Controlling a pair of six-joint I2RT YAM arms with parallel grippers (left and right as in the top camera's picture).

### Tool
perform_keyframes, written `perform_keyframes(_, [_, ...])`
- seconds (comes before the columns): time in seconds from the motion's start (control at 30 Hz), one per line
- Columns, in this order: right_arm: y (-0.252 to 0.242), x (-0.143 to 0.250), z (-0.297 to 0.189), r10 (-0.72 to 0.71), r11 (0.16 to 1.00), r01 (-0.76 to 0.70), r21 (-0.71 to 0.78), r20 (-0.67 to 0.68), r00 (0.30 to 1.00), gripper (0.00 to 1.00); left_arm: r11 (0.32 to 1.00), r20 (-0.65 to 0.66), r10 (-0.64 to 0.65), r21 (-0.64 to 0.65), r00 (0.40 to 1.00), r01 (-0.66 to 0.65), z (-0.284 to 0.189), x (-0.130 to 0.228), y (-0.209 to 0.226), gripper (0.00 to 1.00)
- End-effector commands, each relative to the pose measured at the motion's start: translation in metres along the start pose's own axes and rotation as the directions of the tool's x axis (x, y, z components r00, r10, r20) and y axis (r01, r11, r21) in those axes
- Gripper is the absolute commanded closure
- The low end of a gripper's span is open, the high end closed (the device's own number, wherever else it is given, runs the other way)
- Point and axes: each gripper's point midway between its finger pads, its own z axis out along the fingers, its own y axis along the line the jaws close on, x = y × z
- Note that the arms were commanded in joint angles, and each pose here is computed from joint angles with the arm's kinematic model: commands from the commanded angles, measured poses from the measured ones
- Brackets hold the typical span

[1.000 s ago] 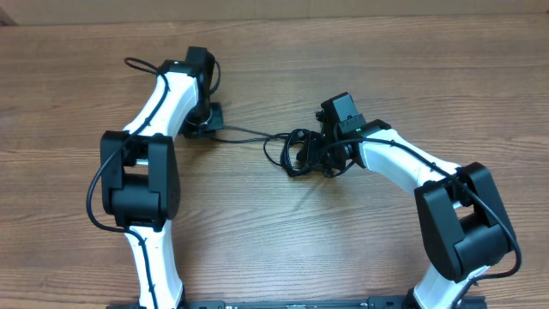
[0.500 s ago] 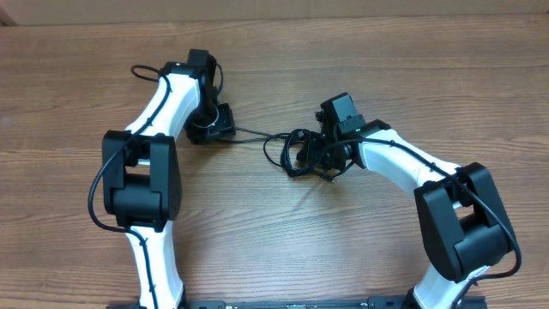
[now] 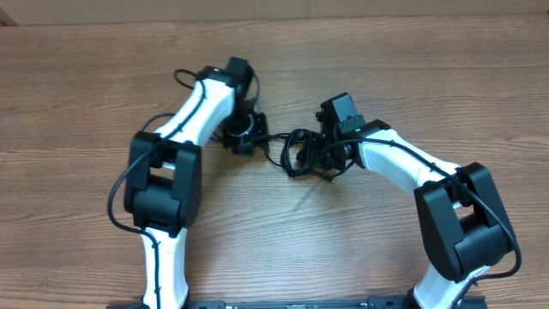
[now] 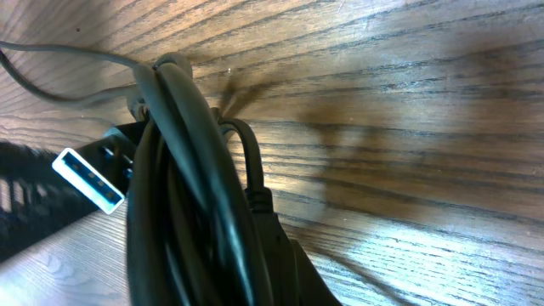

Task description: Untangle cables

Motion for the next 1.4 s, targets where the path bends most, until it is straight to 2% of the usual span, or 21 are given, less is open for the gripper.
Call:
perform_keyframes(0.0, [0.002, -0.001, -0.003, -0.007, 1.000, 0.007, -0.003, 0.014, 1.000, 0.96, 0.999, -0.024, -0.051, -0.012, 0.998, 0.050, 0.002, 0.018, -0.015, 0.62])
perform_keyframes(0.13, [0.002, -0.001, -0.003, -0.007, 1.000, 0.007, -0.003, 0.014, 1.000, 0.96, 0.983, -0.016, -0.160, -0.100, 0.987, 0.157, 0.008, 0.029, -0.014, 0.64])
perform_keyframes(0.43, [0.002, -0.001, -0.003, -0.007, 1.000, 0.007, -0.003, 0.014, 1.000, 0.96, 0.928, 0.116, -0.284, -0.216, 0.952, 0.303, 0.012, 0.026, -0.007, 0.53])
perform_keyframes(0.87, [0.002, 0.000, -0.003, -0.006, 1.000, 0.006, -0.002, 0.011, 1.000, 0.96, 0.924, 0.125, -0.280, -0.232, 0.952, 0.303, 0.028, 0.028, 0.004, 0.55])
perform_keyframes(1.07, [0.002, 0.000, -0.003, -0.006, 1.000, 0.006, -0.001, 0.011, 1.000, 0.96, 0.901, 0.162, -0.267, -0.308, 0.950, 0.305, 0.039, 0.028, 0.033, 0.54])
perform_keyframes(1.13, [0.002, 0.000, -0.003, -0.006, 1.000, 0.006, -0.001, 0.011, 1.000, 0.96, 0.903, 0.151, -0.221, -0.340, 0.963, 0.261, 0.036, 0.027, 0.042, 0.52])
perform_keyframes(1.23, [0.002, 0.000, -0.003, -0.006, 1.000, 0.006, -0.001, 0.011, 1.000, 0.96, 0.897, 0.142, -0.158, -0.393, 0.977, 0.202, 0.029, 0.024, 0.057, 0.43])
perform_keyframes(1.27, [0.002, 0.000, -0.003, -0.006, 1.000, 0.006, -0.001, 0.011, 1.000, 0.96, 0.870, 0.156, -0.154, -0.447, 0.976, 0.209, 0.021, 0.021, 0.075, 0.37])
perform_keyframes(1.37, [0.002, 0.000, -0.003, -0.006, 1.000, 0.006, -0.001, 0.011, 1.000, 0.96, 0.817, 0.192, -0.179, -0.517, 0.965, 0.254, 0.006, 0.016, 0.104, 0.36])
